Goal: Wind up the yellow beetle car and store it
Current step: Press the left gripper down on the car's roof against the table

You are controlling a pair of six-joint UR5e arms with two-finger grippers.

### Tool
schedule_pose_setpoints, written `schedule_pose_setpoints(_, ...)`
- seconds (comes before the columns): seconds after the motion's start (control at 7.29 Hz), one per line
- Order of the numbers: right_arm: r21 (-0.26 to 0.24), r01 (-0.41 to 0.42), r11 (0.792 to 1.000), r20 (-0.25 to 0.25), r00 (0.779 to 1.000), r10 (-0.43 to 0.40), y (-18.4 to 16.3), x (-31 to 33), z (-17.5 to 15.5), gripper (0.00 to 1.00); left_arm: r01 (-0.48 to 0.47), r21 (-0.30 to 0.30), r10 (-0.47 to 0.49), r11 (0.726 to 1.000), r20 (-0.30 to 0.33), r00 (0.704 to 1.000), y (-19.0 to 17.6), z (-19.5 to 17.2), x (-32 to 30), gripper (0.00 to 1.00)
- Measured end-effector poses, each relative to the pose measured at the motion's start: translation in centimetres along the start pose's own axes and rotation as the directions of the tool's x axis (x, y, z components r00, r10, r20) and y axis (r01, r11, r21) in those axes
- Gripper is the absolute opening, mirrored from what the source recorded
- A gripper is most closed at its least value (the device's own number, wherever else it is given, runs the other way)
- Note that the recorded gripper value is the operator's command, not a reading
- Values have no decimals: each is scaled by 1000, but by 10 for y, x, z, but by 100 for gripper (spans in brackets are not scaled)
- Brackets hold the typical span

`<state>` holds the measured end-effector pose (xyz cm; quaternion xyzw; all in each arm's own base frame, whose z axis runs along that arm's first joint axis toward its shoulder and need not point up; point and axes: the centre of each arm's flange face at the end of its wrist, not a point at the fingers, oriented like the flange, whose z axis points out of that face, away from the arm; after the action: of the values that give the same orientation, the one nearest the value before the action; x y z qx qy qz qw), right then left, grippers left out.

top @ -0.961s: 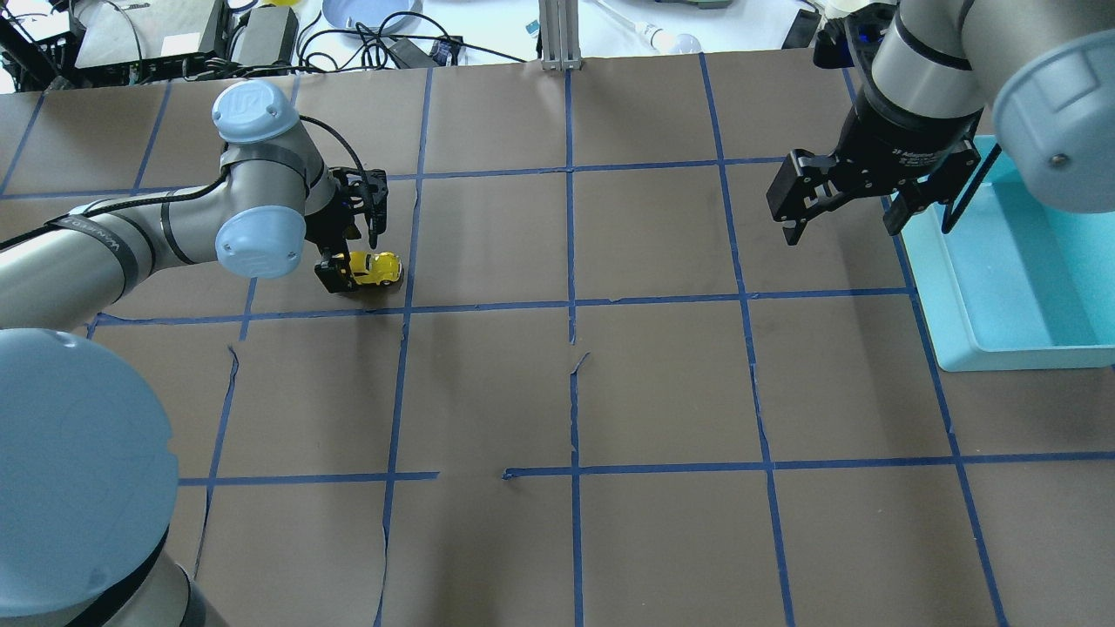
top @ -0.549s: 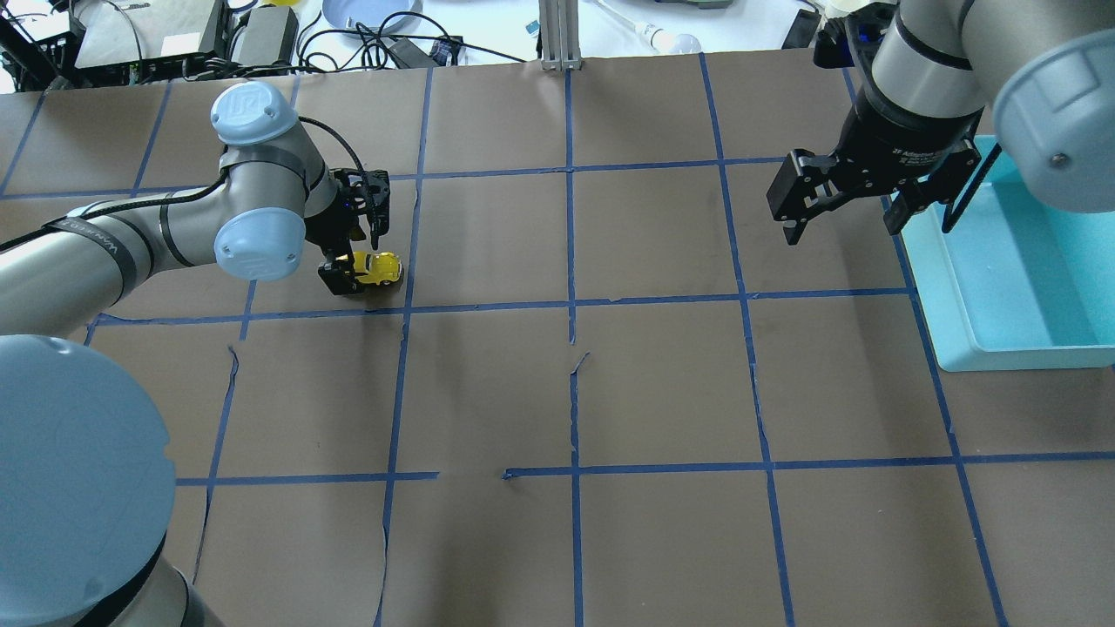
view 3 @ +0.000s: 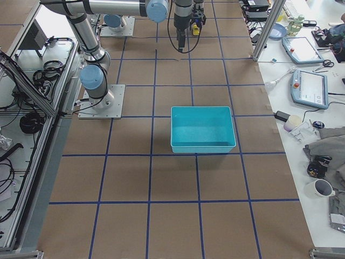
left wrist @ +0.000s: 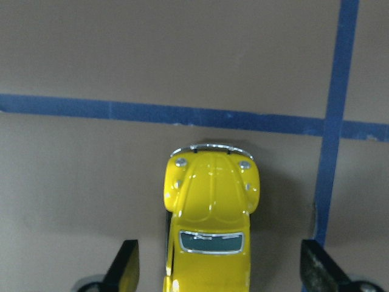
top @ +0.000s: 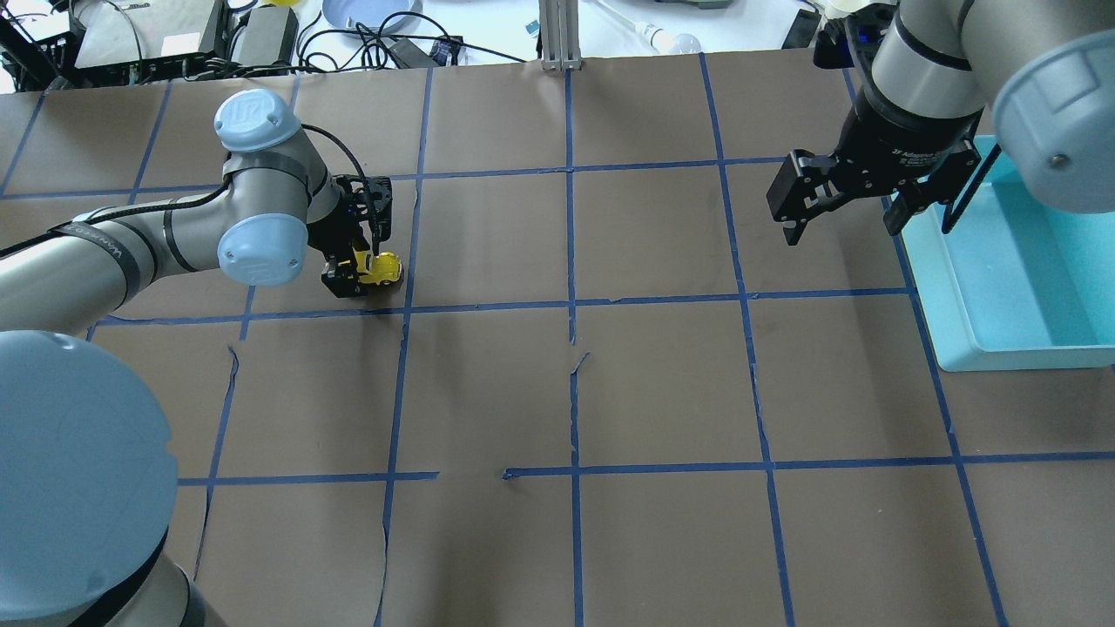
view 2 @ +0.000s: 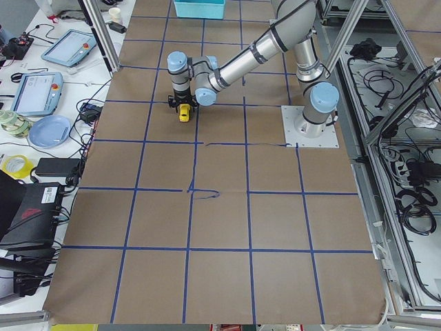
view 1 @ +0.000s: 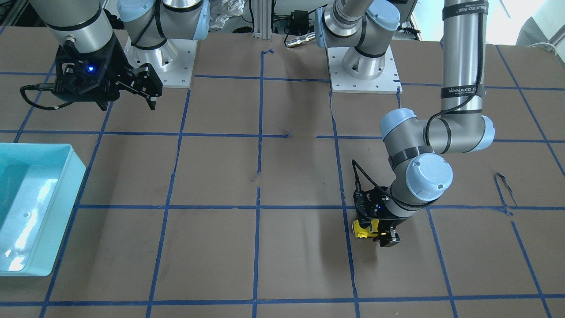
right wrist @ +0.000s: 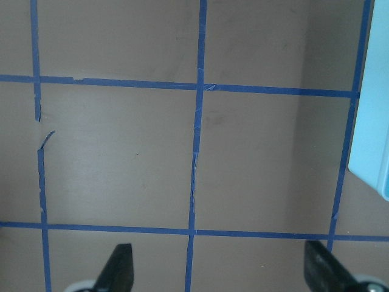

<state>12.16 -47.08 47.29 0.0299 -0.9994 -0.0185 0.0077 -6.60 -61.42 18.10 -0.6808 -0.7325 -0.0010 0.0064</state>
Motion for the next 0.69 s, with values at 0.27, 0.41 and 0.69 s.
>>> schedule_pose_setpoints(0.27, 0, 0, 1000, 0, 1000, 0, 0, 0, 0, 100, -26, 0, 26, 1000, 5, 1000, 0, 1, -2, 31)
schedule_pose_setpoints(0.41, 0, 0, 1000, 0, 1000, 0, 0, 0, 0, 100, -45, -1, 45, 999, 9, 999, 0, 0, -3, 28)
schedule_pose_setpoints(0.69, 0, 0, 1000, -1, 1000, 0, 0, 0, 0, 100, -60, -1, 60, 998, 12, 998, 1, 0, -4, 19)
